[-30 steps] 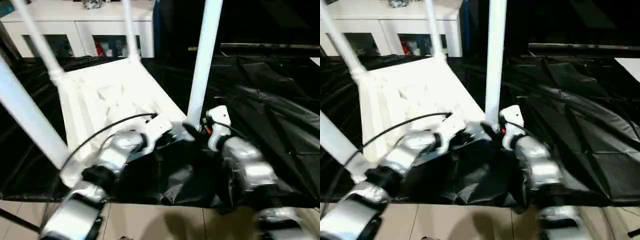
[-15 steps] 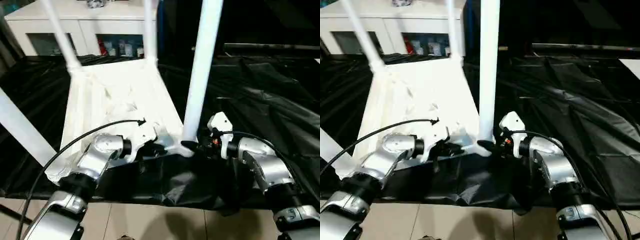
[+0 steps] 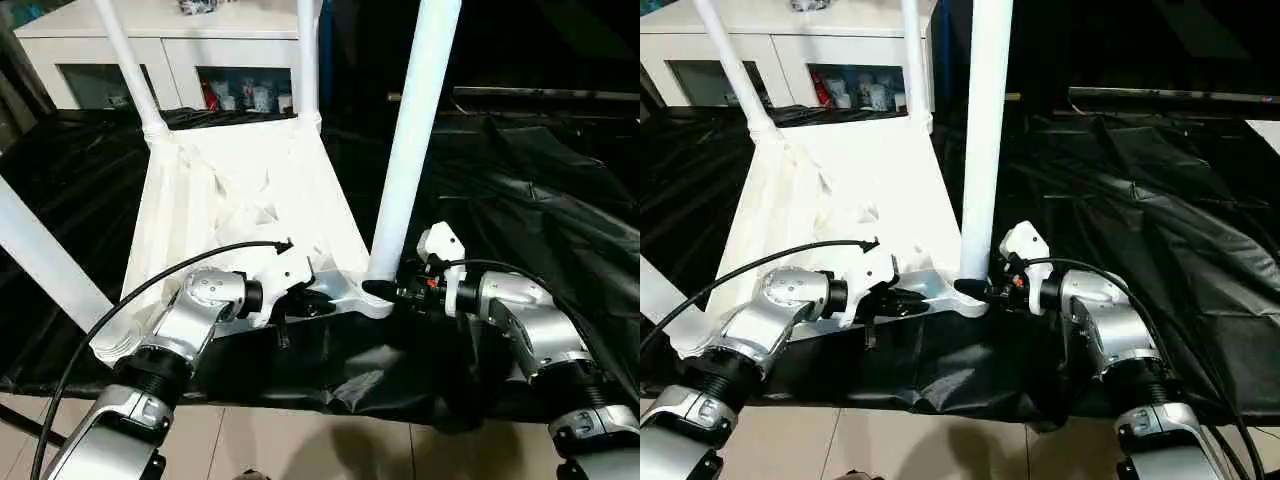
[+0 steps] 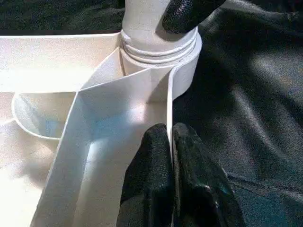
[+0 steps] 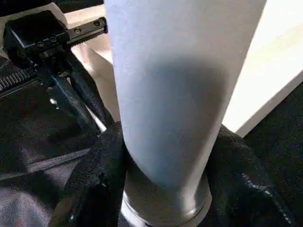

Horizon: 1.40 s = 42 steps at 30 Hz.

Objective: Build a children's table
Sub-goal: Rotate leg to tighten

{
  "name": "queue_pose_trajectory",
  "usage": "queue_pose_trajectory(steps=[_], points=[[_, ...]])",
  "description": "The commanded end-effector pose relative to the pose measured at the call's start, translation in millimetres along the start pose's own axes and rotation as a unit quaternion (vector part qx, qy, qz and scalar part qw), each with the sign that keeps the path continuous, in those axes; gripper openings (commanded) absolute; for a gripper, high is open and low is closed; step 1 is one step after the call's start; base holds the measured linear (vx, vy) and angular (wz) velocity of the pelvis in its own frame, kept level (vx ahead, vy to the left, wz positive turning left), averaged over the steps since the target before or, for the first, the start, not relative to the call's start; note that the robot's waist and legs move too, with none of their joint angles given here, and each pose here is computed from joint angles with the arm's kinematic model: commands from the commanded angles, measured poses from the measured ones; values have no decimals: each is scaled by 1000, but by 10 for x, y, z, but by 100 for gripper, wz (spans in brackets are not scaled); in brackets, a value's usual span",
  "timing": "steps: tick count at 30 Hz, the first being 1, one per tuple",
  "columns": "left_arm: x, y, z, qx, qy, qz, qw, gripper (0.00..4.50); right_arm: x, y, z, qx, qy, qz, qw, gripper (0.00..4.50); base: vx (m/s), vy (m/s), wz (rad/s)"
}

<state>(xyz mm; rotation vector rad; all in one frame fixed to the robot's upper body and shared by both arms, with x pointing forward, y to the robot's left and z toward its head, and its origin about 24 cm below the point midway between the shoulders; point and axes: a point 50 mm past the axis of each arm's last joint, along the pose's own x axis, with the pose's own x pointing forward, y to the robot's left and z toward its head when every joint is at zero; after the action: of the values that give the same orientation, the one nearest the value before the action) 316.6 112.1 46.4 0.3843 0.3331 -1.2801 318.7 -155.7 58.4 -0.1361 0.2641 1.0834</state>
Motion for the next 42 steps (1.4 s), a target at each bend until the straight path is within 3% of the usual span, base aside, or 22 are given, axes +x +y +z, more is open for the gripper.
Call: queue_pose_trajectory(steps=[1, 4, 10, 11, 15, 17, 19, 20, 23, 30, 32, 35, 38, 42], points=[[36, 3, 66, -5, -27, 10, 1000, 0, 36, 2, -27, 19, -5, -10, 1000, 199, 0, 0, 0], [60, 33, 68, -10, -23, 29, 999, 0, 55, -3, -53, 29, -8, -30, 999, 198, 0, 0, 0], [229, 205, 136, -24, 0, 139, 990, 0, 195, -22, -229, 68, 4, -172, 983, 197, 0, 0, 0], [316, 238, 186, -35, 3, 171, 985, 0, 265, -3, -278, 91, 6, -219, 972, 197, 0, 0, 0], [467, 255, 289, -48, 2, 210, 976, 0, 419, 57, -318, 119, 16, -279, 953, 197, 0, 0, 0], [524, 251, 326, -52, -1, 219, 974, 0, 504, 102, -295, 121, 10, -285, 951, 197, 0, 0, 0], [547, 234, 337, -52, -6, 210, 976, 0, 561, 126, -237, 120, -7, -277, 953, 197, 0, 0, 0], [551, 226, 337, -51, -9, 204, 978, 0, 577, 130, -206, 120, -18, -273, 954, 253, 0, 0, 0], [514, 218, 311, -47, -13, 190, 981, 0, 559, 108, -143, 132, -39, -258, 956, 276, 0, 0, 0], [392, 211, 230, -42, -23, 158, 986, 0, 428, 33, -45, 85, -27, -198, 976, 345, 0, 0, 0], [306, 185, 182, -33, -30, 126, 991, 0, 304, 9, -23, 59, -13, -143, 988, 345, 0, 0, 0], [231, 144, 153, -21, -37, 92, 995, 0, 188, -12, -7, 39, -7, -104, 994, 345, 0, 0, 0], [207, 127, 144, -19, -40, 78, 996, 0, 151, -21, 0, 34, -5, -93, 995, 345, 0, 0, 0], [55, 14, 76, -6, -39, 0, 999, 0, 23, -47, 40, 10, 5, -39, 999, 345, 0, 0, 0]])
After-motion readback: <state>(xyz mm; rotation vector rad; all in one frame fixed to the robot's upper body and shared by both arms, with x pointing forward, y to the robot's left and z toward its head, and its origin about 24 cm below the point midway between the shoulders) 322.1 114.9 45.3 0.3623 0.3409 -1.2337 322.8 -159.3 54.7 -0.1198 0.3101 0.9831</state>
